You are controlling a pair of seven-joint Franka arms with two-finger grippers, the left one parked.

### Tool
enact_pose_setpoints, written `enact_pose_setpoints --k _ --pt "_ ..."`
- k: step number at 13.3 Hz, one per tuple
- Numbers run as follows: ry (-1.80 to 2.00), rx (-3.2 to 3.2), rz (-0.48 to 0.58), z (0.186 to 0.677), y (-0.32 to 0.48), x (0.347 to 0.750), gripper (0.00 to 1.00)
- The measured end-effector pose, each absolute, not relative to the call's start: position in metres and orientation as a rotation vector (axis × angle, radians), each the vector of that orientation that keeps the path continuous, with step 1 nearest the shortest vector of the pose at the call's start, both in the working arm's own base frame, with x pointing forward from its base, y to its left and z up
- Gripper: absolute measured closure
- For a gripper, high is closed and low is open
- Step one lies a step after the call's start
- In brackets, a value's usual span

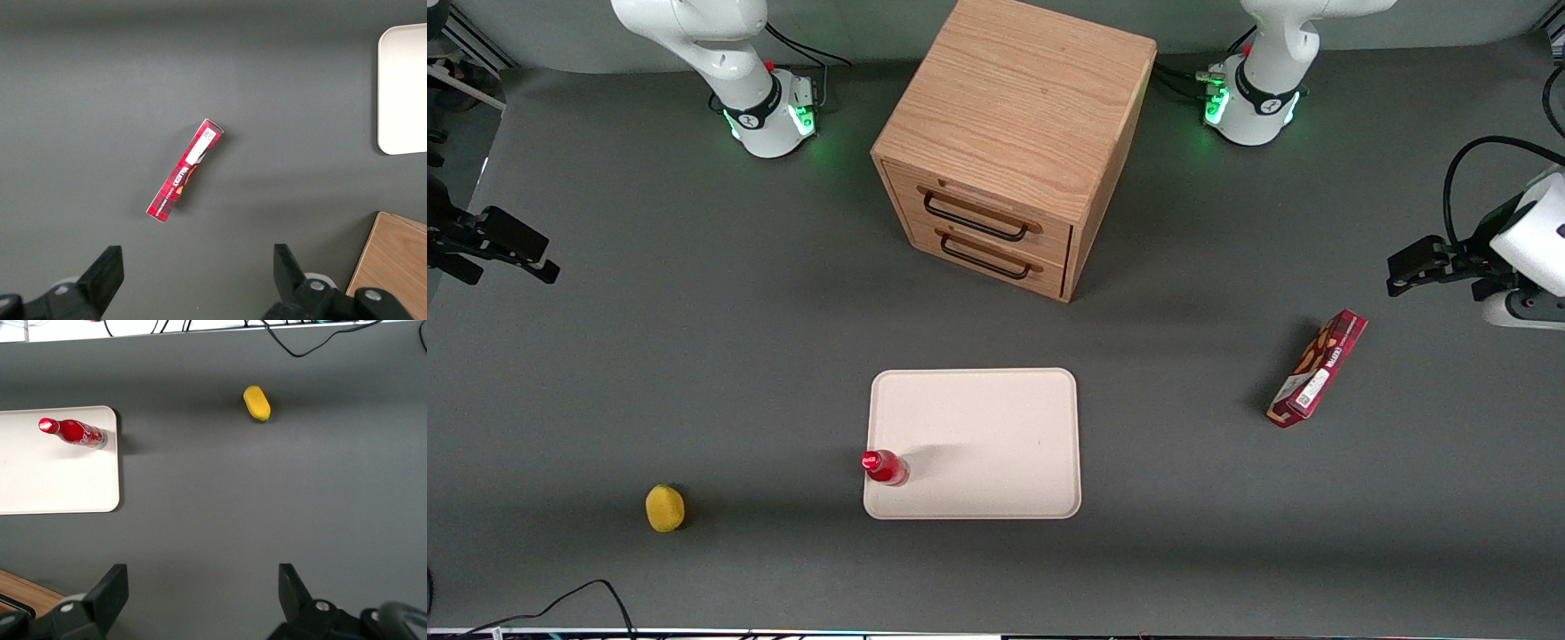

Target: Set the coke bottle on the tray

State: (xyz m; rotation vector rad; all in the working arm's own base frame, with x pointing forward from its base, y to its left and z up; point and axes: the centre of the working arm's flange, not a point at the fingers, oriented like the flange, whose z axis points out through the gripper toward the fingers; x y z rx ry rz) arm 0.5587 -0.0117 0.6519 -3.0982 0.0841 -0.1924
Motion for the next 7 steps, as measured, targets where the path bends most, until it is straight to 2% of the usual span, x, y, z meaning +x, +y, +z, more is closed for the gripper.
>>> enact_pose_setpoints --k 7 --pt "0.080 -3.102 -0.099 0.631 -0.012 0.566 0.00"
